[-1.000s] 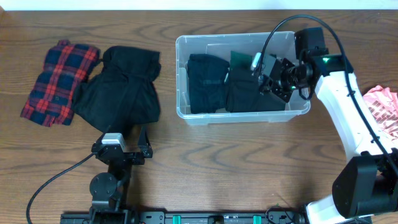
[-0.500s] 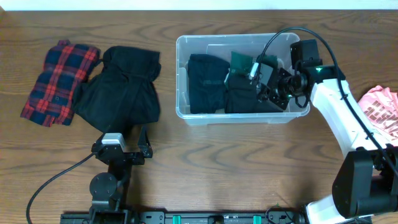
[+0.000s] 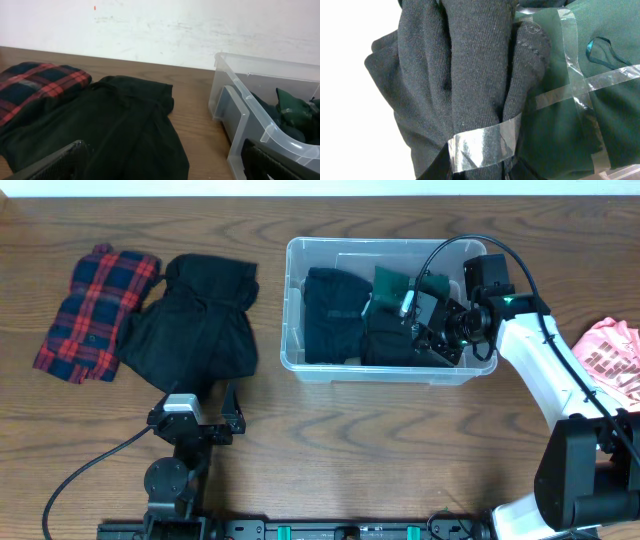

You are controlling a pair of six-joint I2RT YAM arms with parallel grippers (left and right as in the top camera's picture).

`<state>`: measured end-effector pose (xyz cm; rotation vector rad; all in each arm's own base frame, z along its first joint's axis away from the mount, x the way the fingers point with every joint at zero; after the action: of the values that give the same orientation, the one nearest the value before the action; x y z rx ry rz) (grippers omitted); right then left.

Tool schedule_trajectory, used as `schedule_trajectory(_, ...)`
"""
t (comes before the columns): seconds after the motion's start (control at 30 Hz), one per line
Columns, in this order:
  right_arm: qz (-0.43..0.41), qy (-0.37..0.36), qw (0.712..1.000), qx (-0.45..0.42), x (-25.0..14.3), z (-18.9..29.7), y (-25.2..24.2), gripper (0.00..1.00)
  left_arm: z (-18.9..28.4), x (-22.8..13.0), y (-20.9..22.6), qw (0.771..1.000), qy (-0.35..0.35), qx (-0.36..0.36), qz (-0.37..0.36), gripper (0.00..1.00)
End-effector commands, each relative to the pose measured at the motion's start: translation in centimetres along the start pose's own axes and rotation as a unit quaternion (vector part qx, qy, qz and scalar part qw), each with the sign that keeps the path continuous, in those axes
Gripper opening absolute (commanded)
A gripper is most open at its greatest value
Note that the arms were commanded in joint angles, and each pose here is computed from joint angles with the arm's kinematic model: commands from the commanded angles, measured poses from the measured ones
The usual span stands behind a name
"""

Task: Pack container
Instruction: 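Carry the black garment into the bin's front right area and lower it, then open the right gripper and press the black garment flat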

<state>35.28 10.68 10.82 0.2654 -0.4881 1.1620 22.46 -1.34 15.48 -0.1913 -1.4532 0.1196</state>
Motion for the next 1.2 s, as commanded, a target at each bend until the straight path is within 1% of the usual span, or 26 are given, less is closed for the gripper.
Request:
schedule_trajectory(0.0, -0.006, -0.012, 1.0, 0.008, 0.4, 0.1, 0.5, 0.01, -0.1, -1.4, 0.4, 1.0, 0.022, 0.01, 0.0, 0.98)
schedule_trajectory(0.07, -0.006, -0.012, 1.0, 0.008, 0.4, 0.1, 0.5, 0.03, -0.1, -1.4, 0.4, 1.0, 0.021, 0.01, 0.0, 0.98)
schedule_trajectory(0.1, -0.006, -0.012, 1.0, 0.007, 0.4, 0.1, 0.5, 0.09, -0.1, -1.4, 0.4, 1.0, 0.022, 0.01, 0.0, 0.98)
schedule_trajectory(0.13, -0.007, -0.013, 1.0, 0.007, 0.4, 0.1, 0.4, 0.12, -0.1, -1.4, 0.4, 1.0, 0.022, 0.01, 0.0, 0.98)
schedule_trajectory(0.17, -0.01, -0.013, 1.0, 0.006, 0.4, 0.1, 0.4, 0.2, -0.1, -1.4, 0.4, 1.0, 0.022, 0.01, 0.0, 0.98)
schedule_trajectory(0.2, -0.015, -0.014, 1.0, 0.004, 0.5, 0.1, 0.3, 0.35, -0.1, -1.4, 0.4, 1.0, 0.022, 0.01, 0.0, 0.98)
schedule_trajectory(0.23, -0.023, -0.016, 1.0, 0.002, 0.6, 0.1, 0.2, 0.44, -0.1, -1.4, 0.4, 1.0, 0.021, 0.01, 0.0, 0.98)
schedule_trajectory(0.3, -0.039, -0.019, 0.999, -0.003, 0.7, 0.1, 0.0, 0.58, -0.1, -1.4, 0.4, 1.0, 0.021, 0.01, 0.0, 0.98)
schedule_trajectory(0.33, -0.044, -0.019, 0.999, -0.004, 0.7, 0.1, -0.1, 0.66, -0.1, -1.4, 0.4, 1.0, 0.022, 0.01, 0.0, 0.98)
schedule_trajectory(0.4, -0.047, -0.019, 0.999, -0.004, 0.7, 0.1, -0.1, 0.72, -0.1, -1.4, 0.4, 1.0, 0.022, 0.01, 0.0, 0.98)
schedule_trajectory(0.43, -0.05, -0.019, 0.999, -0.004, 0.7, 0.1, -0.1, 0.79, -0.1, -1.4, 0.4, 1.0, 0.022, 0.01, 0.0, 0.98)
schedule_trajectory(0.47, -0.05, -0.019, 0.999, -0.006, 0.7, 0.1, -0.2, 0.83, -0.1, -1.4, 0.4, 1.0, 0.021, 0.01, 0.0, 0.98)
schedule_trajectory(0.6, -0.062, -0.031, 0.997, -0.029, 1.3, 0.2, -1.3, 0.86, -0.1, -1.4, 0.4, 1.0, 0.022, 0.01, 0.0, 0.98)
schedule_trajectory(0.67, -0.084, -0.042, 0.995, -0.043, 1.8, 0.4, -2.0, 0.82, -0.1, -1.4, 0.4, 1.0, 0.021, 0.01, 0.0, 0.98)
schedule_trajectory(0.73, -0.117, -0.057, 0.99, -0.057, 2.4, 0.6, -2.8, 0.69, -0.1, -1.4, 0.4, 1.0, 0.022, 0.01, 0.0, 0.98)
schedule_trajectory(0.77, -0.132, -0.063, 0.987, -0.061, 2.6, 0.6, -3.0, 0.6, -0.1, -1.4, 0.4, 1.0, 0.022, 0.01, 0.0, 0.98)
schedule_trajectory(0.87, -0.178, -0.077, 0.979, -0.068, 3.0, 0.7, -3.6, 0.3, -0.1, -1.4, 0.4, 1.0, 0.021, 0.01, 0.0, 0.98)
schedule_trajectory(0.9, -0.192, -0.078, 0.976, -0.067, 3.1, 0.8, -3.6, 0.18, -0.1, -1.4, 0.4, 1.0, 0.022, 0.01, 0.0, 0.98)
schedule_trajectory(0.97, -0.223, -0.079, 0.97, -0.063, 3.0, 0.7, -3.5, 0.03, -0.1, -1.4, 0.4, 1.0, 0.022, 0.01, 0.0, 0.98)
schedule_trajectory(1.03, -0.244, -0.075, 0.965, -0.056, 2.9, 0.5, -3.1, 0.01, -0.1, -1.4, 0.4, 1.0, 0.022, 0.01, 0.0, 0.98)
schedule_trajectory(1.17, -0.248, -0.06, 0.966, -0.05, 2.5, 0.0, -2.4, 0.01, -0.1, -1.4, 0.4, 1.0, 0.022, 0.01, 0.0, 0.98)
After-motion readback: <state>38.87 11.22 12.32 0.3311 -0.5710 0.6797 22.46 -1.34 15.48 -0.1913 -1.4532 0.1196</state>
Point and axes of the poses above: each gripper's point midway between its finger pads, its own z axis back along the fingers, its own y axis along the line the jaws close on, x = y × z, the point moved 2 cm from there along z, back along the fingers, and after that the axes turned 3 degrees about z, right-handed, at the moved point
